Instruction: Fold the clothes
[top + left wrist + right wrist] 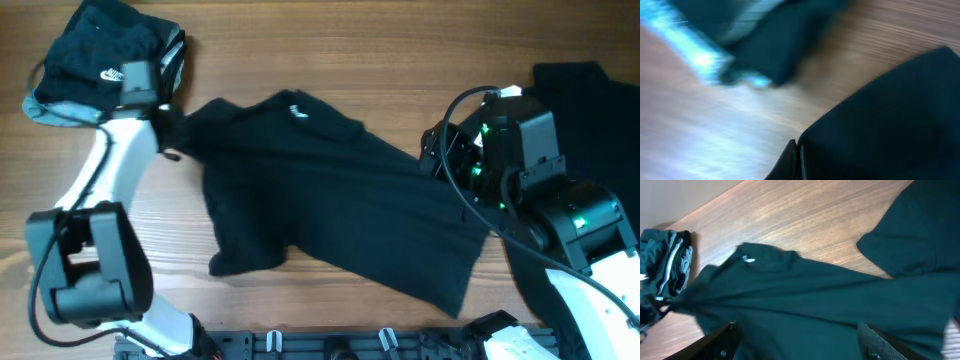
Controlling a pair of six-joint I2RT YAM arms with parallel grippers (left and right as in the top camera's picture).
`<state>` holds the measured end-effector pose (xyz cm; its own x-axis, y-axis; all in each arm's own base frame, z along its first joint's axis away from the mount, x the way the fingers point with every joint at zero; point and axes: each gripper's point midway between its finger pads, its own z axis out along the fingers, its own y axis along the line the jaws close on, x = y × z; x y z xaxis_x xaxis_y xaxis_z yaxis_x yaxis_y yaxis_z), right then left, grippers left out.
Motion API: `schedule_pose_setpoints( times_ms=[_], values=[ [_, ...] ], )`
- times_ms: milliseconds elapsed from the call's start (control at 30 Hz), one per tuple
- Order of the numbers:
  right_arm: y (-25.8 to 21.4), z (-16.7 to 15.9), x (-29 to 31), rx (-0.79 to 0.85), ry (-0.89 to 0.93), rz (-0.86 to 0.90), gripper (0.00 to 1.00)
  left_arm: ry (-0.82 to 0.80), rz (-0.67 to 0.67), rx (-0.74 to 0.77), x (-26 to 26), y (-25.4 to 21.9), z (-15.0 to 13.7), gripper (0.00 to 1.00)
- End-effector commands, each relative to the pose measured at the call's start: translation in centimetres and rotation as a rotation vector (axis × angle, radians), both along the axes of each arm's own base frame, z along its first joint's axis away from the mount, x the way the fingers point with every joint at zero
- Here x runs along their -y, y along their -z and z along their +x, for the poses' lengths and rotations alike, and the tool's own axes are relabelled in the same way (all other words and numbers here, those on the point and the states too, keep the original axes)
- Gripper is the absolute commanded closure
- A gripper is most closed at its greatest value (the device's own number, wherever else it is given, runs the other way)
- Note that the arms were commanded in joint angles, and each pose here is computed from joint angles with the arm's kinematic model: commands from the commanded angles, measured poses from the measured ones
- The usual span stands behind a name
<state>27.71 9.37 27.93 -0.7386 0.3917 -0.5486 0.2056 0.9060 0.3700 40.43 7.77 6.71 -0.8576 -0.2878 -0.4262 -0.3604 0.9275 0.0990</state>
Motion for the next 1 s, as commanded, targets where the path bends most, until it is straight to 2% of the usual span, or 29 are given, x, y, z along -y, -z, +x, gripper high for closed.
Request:
schedule_pose_setpoints(
  times_ms=[0, 167, 200, 267, 300, 333, 467, 500, 600, 633, 667, 833, 933, 967],
  values=[
    [-0.4, 0.4, 0.9, 0.016, 0.051, -0.024, 0.2, -0.122, 0.08, 0.099, -5.5, -4.8, -1.0, 0.96],
    [2.5, 2.3, 4.2, -0.075, 0.176, -0.112, 0.13, -0.262, 0.097, 0.244, -9.6, -11.0, -4.0, 0.96],
    [4.0, 3.3, 5.2, -0.121, 0.201, -0.136, 0.12, -0.264, 0.079, 0.27, -9.7, -11.9, -4.3, 0.79],
    [7.0, 5.6, 6.5, -0.196, 0.201, -0.191, 0.12, -0.217, 0.015, 0.295, -8.2, -12.3, -3.9, 0.34],
    [9.1, 6.5, 7.3, -0.254, 0.223, -0.202, 0.16, -0.176, -0.035, 0.296, -6.8, -12.2, -3.6, 0.27],
    [10.7, 7.2, 7.3, -0.293, 0.225, -0.184, 0.23, -0.157, -0.056, 0.291, -6.1, -12.1, -3.6, 0.25],
    [16.5, 9.7, 7.8, -0.411, 0.203, -0.143, 0.42, -0.06, -0.149, 0.263, -2.2, -11.7, -3.5, 0.29],
    [18.6, 10.3, 8.0, -0.452, 0.185, -0.127, 0.5, -0.012, -0.193, 0.245, -0.4, -11.5, -3.6, 0.31],
    [23.5, 10.9, 9.5, -0.547, 0.203, -0.101, 0.84, 0.084, -0.268, 0.194, 3.6, -10.9, -4.0, 0.41],
    [25.1, 11.3, 10.0, -0.568, 0.213, -0.066, 0.92, 0.122, -0.288, 0.171, 5.1, -10.6, -4.3, 0.44],
    [26.5, 11.8, 10.3, -0.575, 0.219, -0.03, 0.96, 0.163, -0.298, 0.149, 6.8, -10.4, -4.6, 0.39],
    [29.7, 12.3, 10.8, -0.596, 0.182, -0.026, 0.96, 0.259, -0.305, 0.135, 10.2, -10.4, -4.6, 0.36],
    [31.3, 11.3, 12.7, -0.654, 0.253, -0.066, 0.96, 0.27, -0.306, 0.131, 10.6, -10.4, -4.7, 0.36],
    [31.3, 10.6, 14.8, -0.674, 0.338, -0.085, 0.96, 0.269, -0.307, 0.125, 10.6, -10.3, -4.9, 0.36]
  ],
)
